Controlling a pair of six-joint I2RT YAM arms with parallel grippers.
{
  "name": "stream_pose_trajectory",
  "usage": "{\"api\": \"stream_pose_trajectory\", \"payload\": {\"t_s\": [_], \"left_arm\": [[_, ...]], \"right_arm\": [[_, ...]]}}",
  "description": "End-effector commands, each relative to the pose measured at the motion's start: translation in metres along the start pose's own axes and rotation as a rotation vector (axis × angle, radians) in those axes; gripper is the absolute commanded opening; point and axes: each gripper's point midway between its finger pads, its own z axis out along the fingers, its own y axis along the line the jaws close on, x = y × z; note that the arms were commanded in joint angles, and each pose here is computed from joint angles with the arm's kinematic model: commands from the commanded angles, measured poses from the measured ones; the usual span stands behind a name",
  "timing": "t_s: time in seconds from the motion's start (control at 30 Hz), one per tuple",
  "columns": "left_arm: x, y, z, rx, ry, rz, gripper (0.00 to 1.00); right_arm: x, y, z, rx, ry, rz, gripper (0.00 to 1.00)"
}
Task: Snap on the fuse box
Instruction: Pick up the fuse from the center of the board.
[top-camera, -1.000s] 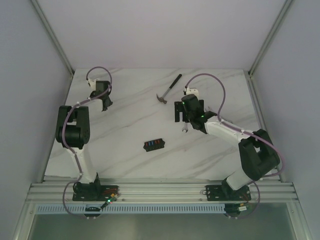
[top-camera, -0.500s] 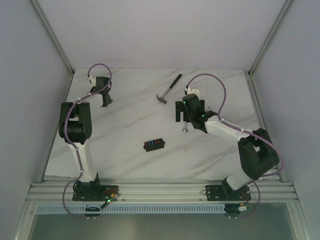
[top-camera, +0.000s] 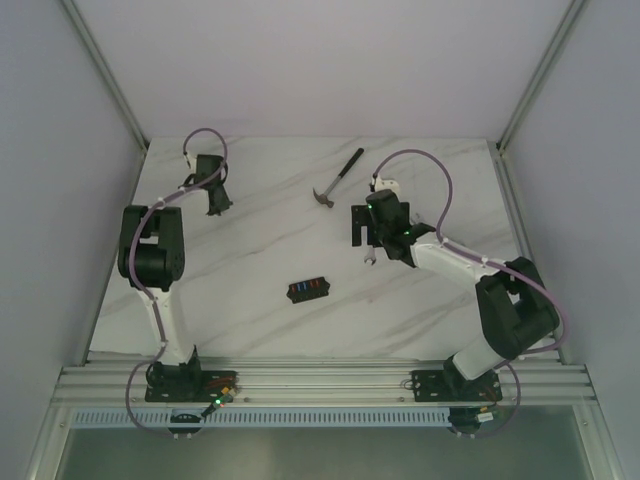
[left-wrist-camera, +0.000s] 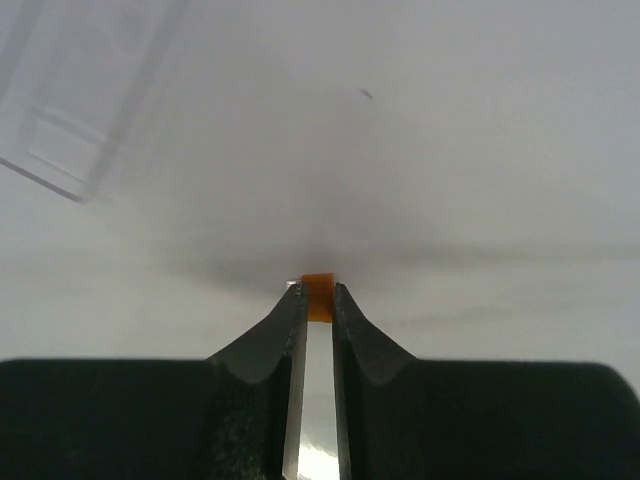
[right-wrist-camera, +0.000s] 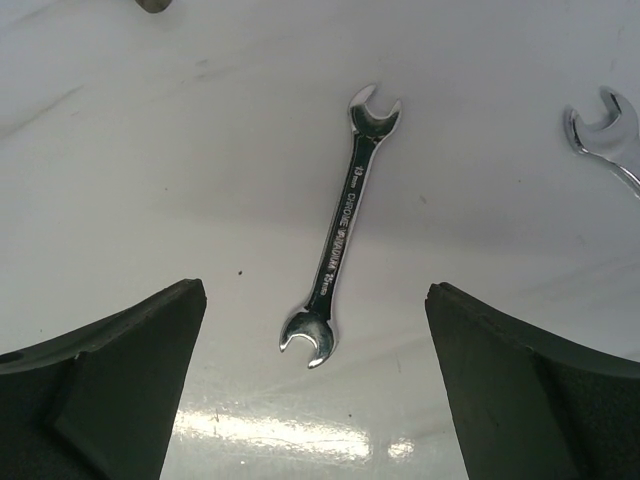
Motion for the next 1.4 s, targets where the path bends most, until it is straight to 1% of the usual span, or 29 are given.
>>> {"api": "stream_pose_trajectory", "payload": {"t_s": [0.0,0.23,0.43,0.6,0.67,0.73,0.87,0.97,1.2,1.27,1.3,1.37], "left_arm": [[0.071,-0.037,-0.025,0.101,0.183,0.08,0.2],[0.127,-0.106,-0.075,0.214,0.221,0.206,0.2],[0.167,-0.168,-0.122,0.35,0.242,0.267,0.21],[0.191,-0.213,-0.153,0.46,0.266,0.279,0.21],[0.197,-0.229,-0.167,0.51,0.273,0.282,0.23],[0.2,-0.242,-0.179,0.56,0.275,0.283,0.28],[0.203,-0.254,-0.194,0.633,0.305,0.259,0.34],[0.205,-0.257,-0.199,0.669,0.315,0.249,0.35],[0.194,-0.248,-0.203,0.669,0.275,0.223,0.38],[0.188,-0.241,-0.202,0.661,0.264,0.208,0.39],[0.186,-0.237,-0.201,0.653,0.259,0.201,0.4],[0.178,-0.227,-0.2,0.64,0.242,0.179,0.44]], "right_arm": [[-0.009,0.003,-0.011,-0.035,-0.036,0.031,1.0],[-0.008,0.004,-0.022,-0.061,-0.045,0.049,1.0],[-0.003,0.004,-0.028,-0.075,-0.045,0.063,1.0],[0.001,0.003,-0.031,-0.079,-0.041,0.069,1.0],[0.003,0.003,-0.032,-0.081,-0.039,0.071,1.0],[0.003,0.003,-0.032,-0.084,-0.038,0.075,1.0],[0.003,0.005,-0.032,-0.093,-0.036,0.078,1.0],[0.005,0.007,-0.031,-0.1,-0.029,0.076,1.0],[0.011,0.015,-0.027,-0.142,-0.005,0.06,1.0],[0.014,0.02,-0.025,-0.165,0.013,0.053,0.98],[0.015,0.023,-0.024,-0.182,0.021,0.048,0.95],[0.015,0.032,-0.022,-0.207,0.033,0.051,0.93]]}}
